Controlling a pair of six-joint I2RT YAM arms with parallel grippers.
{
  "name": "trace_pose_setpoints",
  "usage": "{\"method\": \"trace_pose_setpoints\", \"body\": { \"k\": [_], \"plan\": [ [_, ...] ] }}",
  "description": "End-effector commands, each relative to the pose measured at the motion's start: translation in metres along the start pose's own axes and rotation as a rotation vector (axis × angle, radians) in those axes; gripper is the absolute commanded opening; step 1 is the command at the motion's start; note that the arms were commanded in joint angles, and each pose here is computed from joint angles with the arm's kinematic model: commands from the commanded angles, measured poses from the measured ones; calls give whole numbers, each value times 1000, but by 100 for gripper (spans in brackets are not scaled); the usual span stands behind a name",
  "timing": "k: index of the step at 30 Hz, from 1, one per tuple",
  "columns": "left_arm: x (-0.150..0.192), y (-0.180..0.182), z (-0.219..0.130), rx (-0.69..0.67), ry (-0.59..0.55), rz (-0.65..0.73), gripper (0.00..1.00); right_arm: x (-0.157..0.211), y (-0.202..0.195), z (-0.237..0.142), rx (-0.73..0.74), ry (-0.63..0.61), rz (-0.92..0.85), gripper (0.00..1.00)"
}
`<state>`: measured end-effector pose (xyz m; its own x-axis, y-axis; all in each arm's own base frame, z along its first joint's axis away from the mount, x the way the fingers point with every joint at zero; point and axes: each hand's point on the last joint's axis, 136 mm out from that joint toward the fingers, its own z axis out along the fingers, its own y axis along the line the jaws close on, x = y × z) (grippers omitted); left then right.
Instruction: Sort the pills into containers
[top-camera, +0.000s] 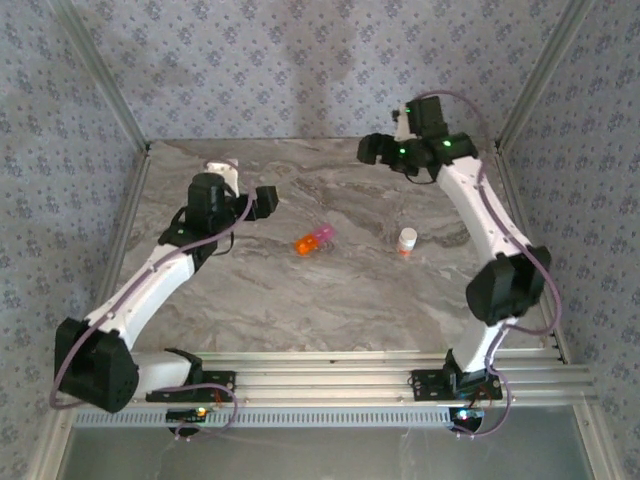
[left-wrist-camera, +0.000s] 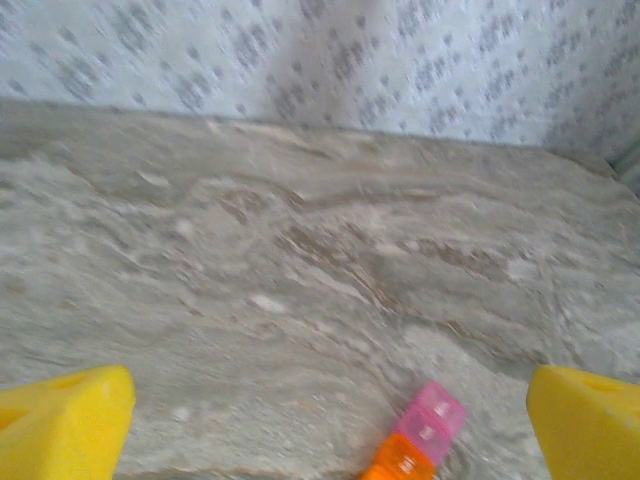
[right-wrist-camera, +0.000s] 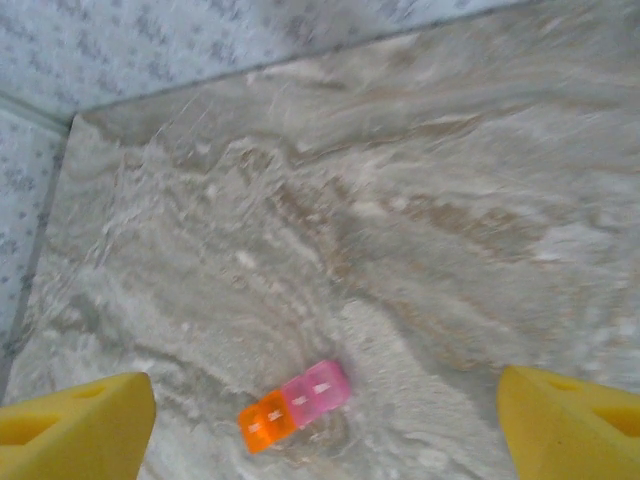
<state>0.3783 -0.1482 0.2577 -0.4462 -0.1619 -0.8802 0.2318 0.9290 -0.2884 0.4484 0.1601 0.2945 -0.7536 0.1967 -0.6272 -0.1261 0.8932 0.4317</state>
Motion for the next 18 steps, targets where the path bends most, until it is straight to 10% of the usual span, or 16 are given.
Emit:
{"method": "trace_pose_setpoints", "body": {
  "k": [1,10,18],
  "plan": [
    [-28,21,-21,-118,-147,83,100,-9,-39,-19,110,-98,22,92],
    [-6,63,-55,-254,-170,235,100,-8,-157,-78,370,-386,184,100],
    [52,108,-76,-357,-148,260,100,39,-218,-82,574,-389,101,100]
  ]
}}
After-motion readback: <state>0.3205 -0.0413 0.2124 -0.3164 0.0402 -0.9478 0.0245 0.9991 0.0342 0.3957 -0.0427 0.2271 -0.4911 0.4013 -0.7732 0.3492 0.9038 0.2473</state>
